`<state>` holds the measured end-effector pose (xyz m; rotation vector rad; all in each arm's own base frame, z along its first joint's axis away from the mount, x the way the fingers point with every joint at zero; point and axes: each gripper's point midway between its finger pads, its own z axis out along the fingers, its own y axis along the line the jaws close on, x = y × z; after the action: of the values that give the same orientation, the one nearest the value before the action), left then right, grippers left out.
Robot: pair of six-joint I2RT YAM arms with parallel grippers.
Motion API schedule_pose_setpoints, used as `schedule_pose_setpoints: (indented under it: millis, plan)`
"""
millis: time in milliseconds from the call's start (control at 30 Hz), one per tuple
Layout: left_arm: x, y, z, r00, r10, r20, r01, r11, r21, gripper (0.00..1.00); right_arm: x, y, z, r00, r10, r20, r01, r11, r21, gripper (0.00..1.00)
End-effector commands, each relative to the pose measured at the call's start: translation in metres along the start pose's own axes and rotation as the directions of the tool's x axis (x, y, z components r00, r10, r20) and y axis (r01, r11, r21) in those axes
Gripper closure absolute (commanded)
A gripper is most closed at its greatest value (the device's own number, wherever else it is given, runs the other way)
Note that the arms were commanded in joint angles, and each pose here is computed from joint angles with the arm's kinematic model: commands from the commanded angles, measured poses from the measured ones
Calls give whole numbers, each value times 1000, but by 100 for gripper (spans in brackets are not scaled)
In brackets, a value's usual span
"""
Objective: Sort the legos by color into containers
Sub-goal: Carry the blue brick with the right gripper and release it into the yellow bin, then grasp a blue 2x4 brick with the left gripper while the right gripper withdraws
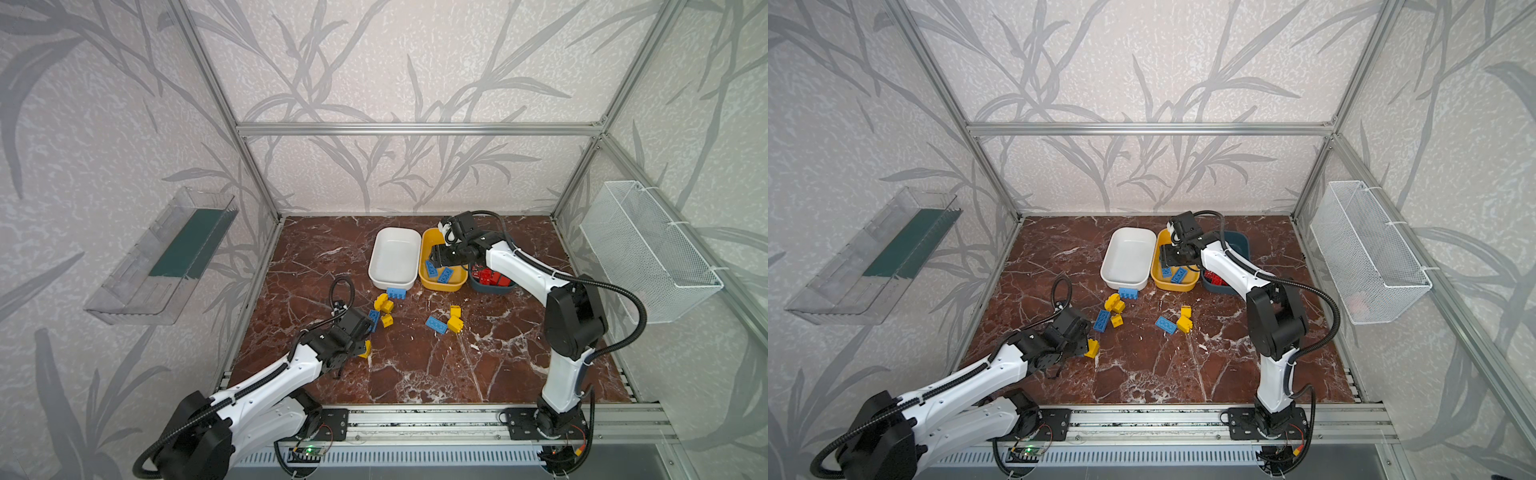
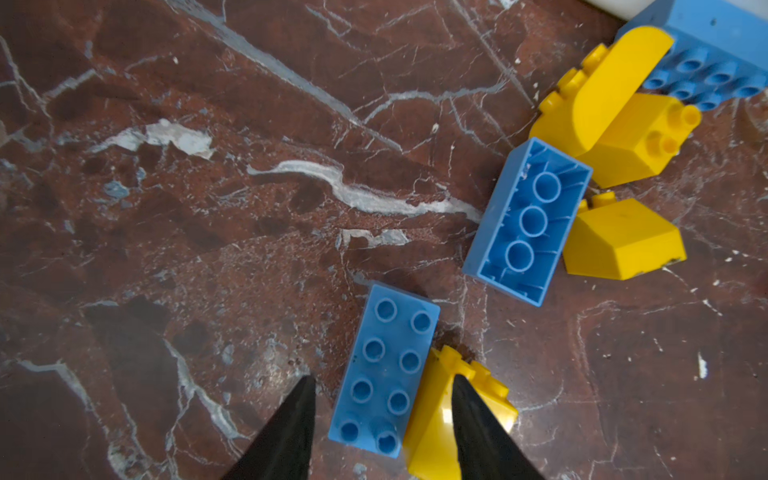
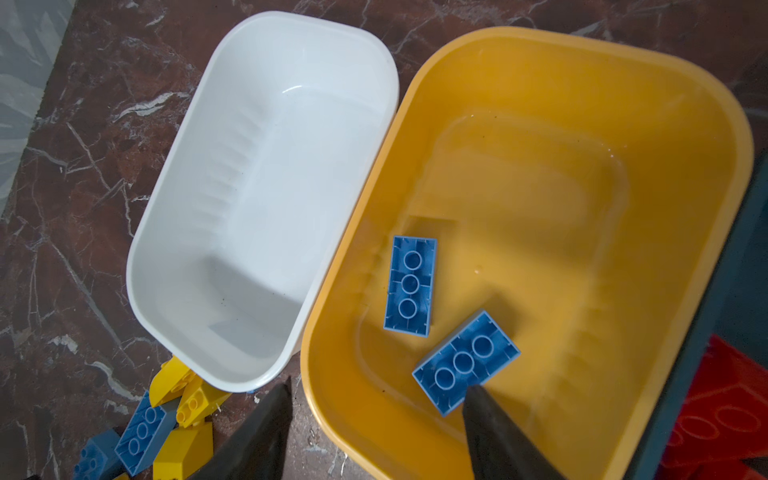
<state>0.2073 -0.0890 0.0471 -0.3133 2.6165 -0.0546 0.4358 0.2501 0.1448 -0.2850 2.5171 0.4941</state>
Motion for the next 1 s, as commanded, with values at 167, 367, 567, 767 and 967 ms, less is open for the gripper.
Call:
schedule_pose_setpoints:
  millis: [167, 367, 567, 767, 967]
  plan:
    - [6, 0, 11, 1000, -6, -16, 6, 1000, -12, 58, 1, 5, -24, 999, 4, 54, -3, 1000, -30, 33]
    - [5, -6, 14, 1000, 7, -28, -7, 1000, 0, 53, 8, 1, -27, 999, 1, 48, 0, 1000, -18, 33]
    - [6, -5, 17, 999, 9, -44, -10, 1000, -19, 35, 10, 2, -30, 999, -1, 48, 2, 1000, -21, 33]
    - [7, -5, 19, 998, 14, -56, -16, 999, -34, 42, 16, 2, -34, 999, 8, 49, -6, 1000, -31, 33]
    - [7, -9, 24, 997, 27, -75, -30, 999, -37, 54, 25, 4, -49, 997, 16, 70, -13, 999, -46, 33]
